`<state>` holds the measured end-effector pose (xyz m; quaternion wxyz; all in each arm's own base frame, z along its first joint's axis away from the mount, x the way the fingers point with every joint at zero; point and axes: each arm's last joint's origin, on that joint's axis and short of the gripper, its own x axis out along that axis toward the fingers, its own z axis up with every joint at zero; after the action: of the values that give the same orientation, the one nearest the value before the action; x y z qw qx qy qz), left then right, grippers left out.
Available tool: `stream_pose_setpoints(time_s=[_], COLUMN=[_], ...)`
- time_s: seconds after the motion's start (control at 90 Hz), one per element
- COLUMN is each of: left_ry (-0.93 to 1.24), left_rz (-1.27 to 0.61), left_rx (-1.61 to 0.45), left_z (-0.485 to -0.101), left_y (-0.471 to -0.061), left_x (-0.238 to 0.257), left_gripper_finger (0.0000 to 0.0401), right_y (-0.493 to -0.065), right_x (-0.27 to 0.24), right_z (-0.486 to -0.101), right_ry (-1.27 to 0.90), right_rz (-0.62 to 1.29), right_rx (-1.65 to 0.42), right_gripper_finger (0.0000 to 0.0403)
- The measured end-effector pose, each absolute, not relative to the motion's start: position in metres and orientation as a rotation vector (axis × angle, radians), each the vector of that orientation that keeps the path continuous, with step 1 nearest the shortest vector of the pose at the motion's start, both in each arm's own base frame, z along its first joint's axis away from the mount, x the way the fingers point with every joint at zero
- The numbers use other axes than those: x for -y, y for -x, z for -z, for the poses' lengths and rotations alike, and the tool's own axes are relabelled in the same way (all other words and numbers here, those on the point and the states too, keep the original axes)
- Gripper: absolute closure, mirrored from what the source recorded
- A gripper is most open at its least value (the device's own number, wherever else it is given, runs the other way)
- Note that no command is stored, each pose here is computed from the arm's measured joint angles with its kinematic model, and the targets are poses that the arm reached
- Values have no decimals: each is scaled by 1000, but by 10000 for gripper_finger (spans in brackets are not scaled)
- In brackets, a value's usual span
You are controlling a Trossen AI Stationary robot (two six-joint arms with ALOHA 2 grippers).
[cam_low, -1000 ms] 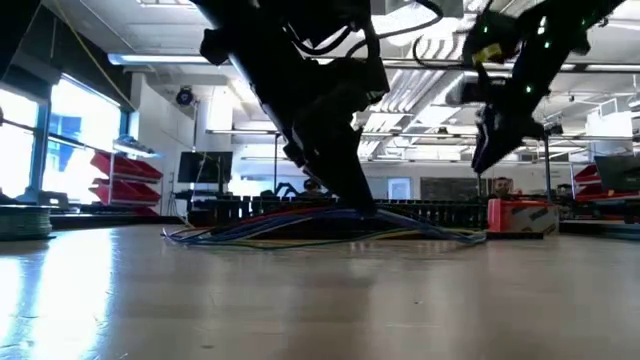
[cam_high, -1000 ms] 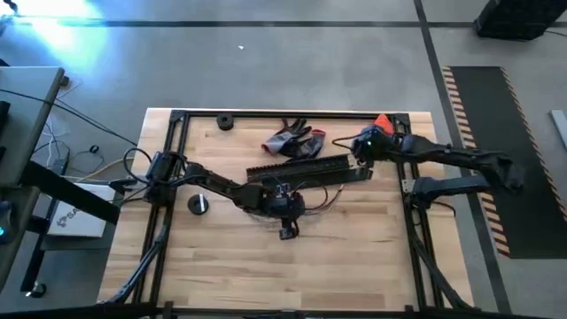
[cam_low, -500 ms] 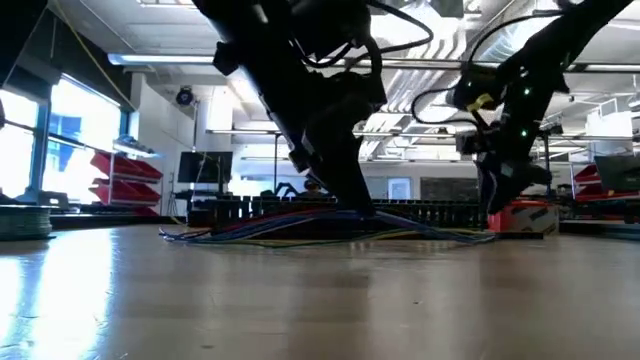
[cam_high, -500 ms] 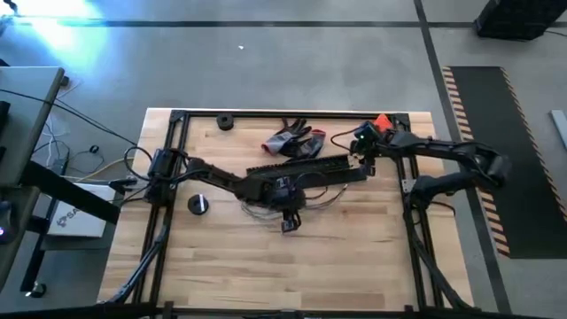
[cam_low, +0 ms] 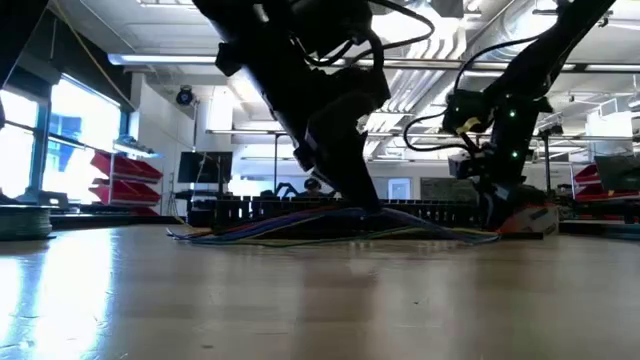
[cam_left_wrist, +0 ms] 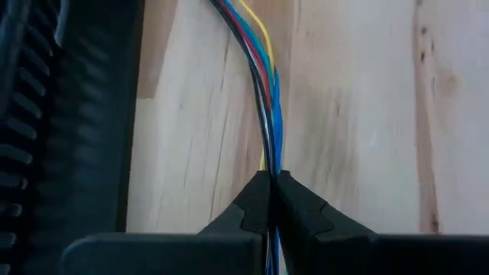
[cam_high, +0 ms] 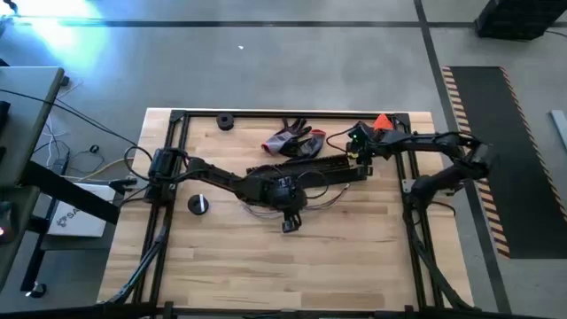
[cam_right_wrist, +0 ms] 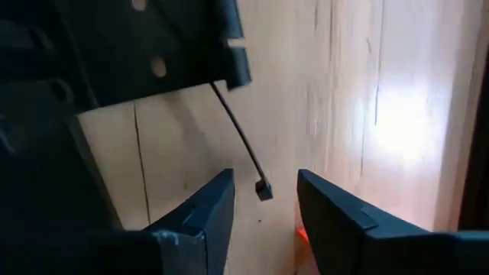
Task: Ziptie cables
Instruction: Wrap the cables using a black zip tie
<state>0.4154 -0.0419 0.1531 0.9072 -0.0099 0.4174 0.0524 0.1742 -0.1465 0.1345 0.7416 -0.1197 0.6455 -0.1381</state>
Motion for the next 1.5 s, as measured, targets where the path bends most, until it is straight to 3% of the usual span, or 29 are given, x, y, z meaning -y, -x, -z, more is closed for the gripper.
stream_pose_setpoints(time_s=[0.244,0.422,0.611,0.678,0.844,0.989,1.078,1.2,1.5], left_ry=[0,-29,-30,-31,-41,-55,-54,-52,-59], left_rz=[-98,-90,-90,-89,-84,-104,-105,-102,-98], left_rx=[-854,-856,-855,-856,-856,-853,-853,-853,-854], left_z=[-154,-154,-154,-154,-154,-154,-154,-154,-154], left_y=[-416,-416,-416,-416,-415,-415,-415,-415,-415], left_x=[42,42,45,45,48,47,47,47,47], left_gripper_finger=[401,401,401,401,401,401,401,401,401], right_y=[-170,-178,-181,-181,-180,-177,-175,-173,-175], right_x=[153,153,147,146,142,148,153,157,163], right_z=[-137,-158,-185,-188,-181,-172,-168,-161,-135], right_ry=[284,248,244,249,361,406,420,396,313], right_rz=[396,465,452,367,145,144,135,85,11], right_rx=[-1473,-1451,-1428,-1430,-1406,-1395,-1394,-1396,-1469], right_gripper_finger=[389,402,398,387,323,262,244,247,300])
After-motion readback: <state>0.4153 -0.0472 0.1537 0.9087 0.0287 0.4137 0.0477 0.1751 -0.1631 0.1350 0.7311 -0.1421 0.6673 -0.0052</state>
